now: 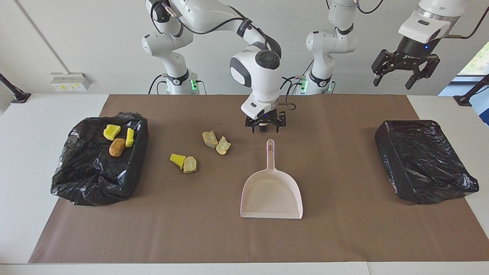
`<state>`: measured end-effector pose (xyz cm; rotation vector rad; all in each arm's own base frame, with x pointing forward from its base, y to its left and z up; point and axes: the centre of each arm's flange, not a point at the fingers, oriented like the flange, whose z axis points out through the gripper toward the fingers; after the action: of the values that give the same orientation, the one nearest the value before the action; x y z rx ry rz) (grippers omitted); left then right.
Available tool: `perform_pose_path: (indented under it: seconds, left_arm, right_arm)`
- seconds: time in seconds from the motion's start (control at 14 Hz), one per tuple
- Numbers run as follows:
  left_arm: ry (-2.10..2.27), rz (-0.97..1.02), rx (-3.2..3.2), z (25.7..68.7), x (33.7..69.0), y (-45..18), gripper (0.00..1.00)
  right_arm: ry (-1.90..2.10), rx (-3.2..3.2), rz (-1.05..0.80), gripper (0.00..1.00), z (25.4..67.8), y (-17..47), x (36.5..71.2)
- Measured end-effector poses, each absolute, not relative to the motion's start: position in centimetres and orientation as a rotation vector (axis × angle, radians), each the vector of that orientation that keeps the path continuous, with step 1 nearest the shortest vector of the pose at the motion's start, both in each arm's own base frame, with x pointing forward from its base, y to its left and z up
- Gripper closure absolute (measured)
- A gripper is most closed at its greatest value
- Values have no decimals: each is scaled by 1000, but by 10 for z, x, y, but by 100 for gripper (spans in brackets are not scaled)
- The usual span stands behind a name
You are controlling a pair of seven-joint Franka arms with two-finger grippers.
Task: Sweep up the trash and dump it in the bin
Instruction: 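Bring the dustpan back and set it mid-mat with the right gripper, then grasp the dustpan handle with the left gripper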
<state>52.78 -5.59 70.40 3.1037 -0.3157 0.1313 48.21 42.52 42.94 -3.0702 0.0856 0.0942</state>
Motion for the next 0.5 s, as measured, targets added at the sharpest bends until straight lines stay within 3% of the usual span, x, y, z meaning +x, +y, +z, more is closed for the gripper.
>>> perform_pose_path:
  seconds: [0.5]
  left_arm:
    - [-498, 200, 3064, 654, 572, -129, 0]
  right_arm:
    - [-53, -3066, 345, 0, 384, 417, 291]
